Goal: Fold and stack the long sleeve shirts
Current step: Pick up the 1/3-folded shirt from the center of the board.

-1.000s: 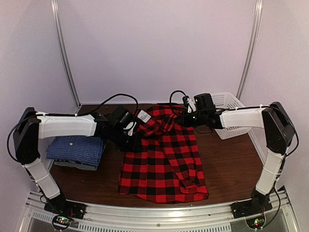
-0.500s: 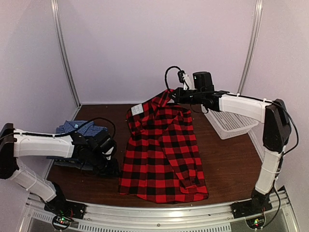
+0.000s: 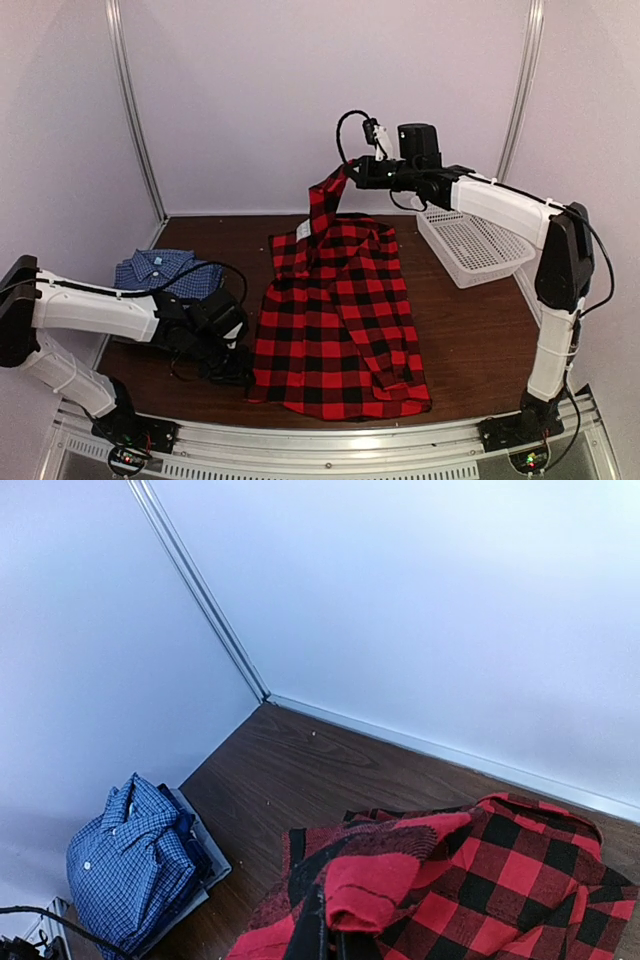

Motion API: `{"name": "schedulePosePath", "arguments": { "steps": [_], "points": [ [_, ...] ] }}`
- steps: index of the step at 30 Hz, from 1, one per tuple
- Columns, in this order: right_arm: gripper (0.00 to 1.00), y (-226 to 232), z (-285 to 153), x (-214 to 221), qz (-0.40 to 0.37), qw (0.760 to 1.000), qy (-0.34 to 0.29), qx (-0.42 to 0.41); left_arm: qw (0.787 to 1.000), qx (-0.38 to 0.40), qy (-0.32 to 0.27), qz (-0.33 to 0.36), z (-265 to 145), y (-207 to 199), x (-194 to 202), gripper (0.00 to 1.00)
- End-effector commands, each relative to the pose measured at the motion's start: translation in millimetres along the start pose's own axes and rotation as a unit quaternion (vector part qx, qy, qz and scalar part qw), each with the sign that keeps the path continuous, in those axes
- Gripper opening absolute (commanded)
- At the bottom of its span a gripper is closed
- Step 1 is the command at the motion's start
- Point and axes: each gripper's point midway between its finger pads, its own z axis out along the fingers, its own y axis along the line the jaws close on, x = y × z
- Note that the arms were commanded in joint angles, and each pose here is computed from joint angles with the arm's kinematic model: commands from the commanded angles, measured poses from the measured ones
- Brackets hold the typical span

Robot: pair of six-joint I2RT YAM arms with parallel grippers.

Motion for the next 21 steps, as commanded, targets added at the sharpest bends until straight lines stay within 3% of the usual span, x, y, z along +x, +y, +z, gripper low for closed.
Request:
{"name": "schedulePosePath", "arguments": {
  "steps": [1,13,21],
  "points": [
    [0.00,13.0,-2.6,-24.9,-0.024,0.999,-0.023,-0.007,1.000,0.007,0.015,-0.003,10.1,-4.2,7.7,0.32],
    [0.00,23.4,-11.8,-56.6,-0.044,0.998,-0.050,-0.007,0.999,-0.006,0.032,-0.014,17.1,3.1,21.1,0.23],
    [0.00,27.6,-13.3,-75.1,-0.056,0.996,-0.066,-0.004,0.999,-0.004,0.031,-0.018,11.2,-4.7,19.7,0.00]
  ]
}}
